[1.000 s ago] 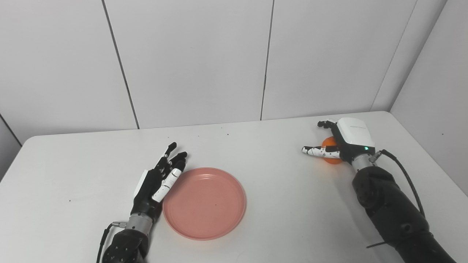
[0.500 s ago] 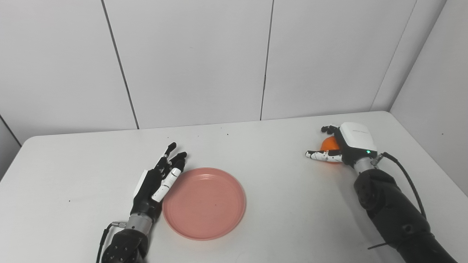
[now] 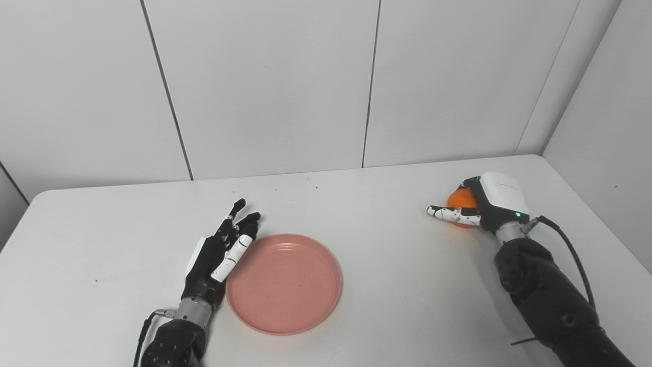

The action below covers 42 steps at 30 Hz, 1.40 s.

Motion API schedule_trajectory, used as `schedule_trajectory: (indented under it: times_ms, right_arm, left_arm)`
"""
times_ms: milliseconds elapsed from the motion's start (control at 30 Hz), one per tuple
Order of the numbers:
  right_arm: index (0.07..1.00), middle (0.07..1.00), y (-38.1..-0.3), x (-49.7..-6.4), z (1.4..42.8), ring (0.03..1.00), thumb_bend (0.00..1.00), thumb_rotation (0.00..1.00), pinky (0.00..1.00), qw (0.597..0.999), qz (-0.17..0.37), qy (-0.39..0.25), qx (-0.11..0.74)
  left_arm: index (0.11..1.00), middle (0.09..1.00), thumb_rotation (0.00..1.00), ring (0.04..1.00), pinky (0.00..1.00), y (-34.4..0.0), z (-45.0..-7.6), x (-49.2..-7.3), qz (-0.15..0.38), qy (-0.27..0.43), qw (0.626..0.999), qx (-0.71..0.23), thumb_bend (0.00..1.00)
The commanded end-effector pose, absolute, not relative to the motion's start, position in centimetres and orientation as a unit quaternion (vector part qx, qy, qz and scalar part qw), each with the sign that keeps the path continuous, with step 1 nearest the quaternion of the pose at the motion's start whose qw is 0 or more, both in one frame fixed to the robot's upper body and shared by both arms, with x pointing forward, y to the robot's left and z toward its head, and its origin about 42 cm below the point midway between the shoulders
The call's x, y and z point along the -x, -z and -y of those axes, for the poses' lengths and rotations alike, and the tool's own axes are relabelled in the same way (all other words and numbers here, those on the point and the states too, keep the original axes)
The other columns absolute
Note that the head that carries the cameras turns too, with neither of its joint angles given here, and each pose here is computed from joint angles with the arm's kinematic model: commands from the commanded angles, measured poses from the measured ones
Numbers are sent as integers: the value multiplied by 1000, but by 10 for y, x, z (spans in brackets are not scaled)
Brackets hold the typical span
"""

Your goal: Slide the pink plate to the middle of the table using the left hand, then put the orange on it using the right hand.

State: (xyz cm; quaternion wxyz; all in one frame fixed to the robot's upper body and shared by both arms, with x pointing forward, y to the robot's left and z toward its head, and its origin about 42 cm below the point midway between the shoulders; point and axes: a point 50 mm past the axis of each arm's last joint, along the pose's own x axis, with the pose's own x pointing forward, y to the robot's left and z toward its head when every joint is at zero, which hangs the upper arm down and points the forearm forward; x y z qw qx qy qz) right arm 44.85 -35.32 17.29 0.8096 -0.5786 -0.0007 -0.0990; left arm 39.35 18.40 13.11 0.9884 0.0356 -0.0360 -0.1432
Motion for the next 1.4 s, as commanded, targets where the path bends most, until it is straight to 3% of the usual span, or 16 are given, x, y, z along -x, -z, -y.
schedule_trajectory:
  times_ms: [0, 167, 533, 1033, 1367]
  right_arm:
    - [352, 331, -194, -457, 356, 260, 601, 698, 207, 807, 42, 118, 576]
    - [291, 280, -192, -456, 354, 220, 581, 699, 173, 813, 42, 117, 568]
    - [274, 248, -199, -456, 353, 189, 484, 602, 142, 816, 79, 115, 561]
    - [292, 264, -280, -458, 331, 206, 533, 666, 158, 786, 202, 101, 576]
    - [311, 257, -317, -446, 306, 193, 570, 569, 146, 779, 278, 77, 557]
  left_arm:
    - [939, 856, 683, 881, 864, -126, -189, -391, 10, 144, 989, -36, 685]
    - [946, 863, 689, 884, 862, -126, -189, -391, 9, 148, 988, -36, 685]
    - [942, 866, 691, 884, 858, -126, -188, -390, 7, 149, 988, -37, 688]
    - [932, 855, 681, 874, 856, -125, -176, -387, 3, 144, 989, -31, 691]
    - [923, 844, 715, 862, 838, -121, -163, -382, 2, 132, 991, -35, 687]
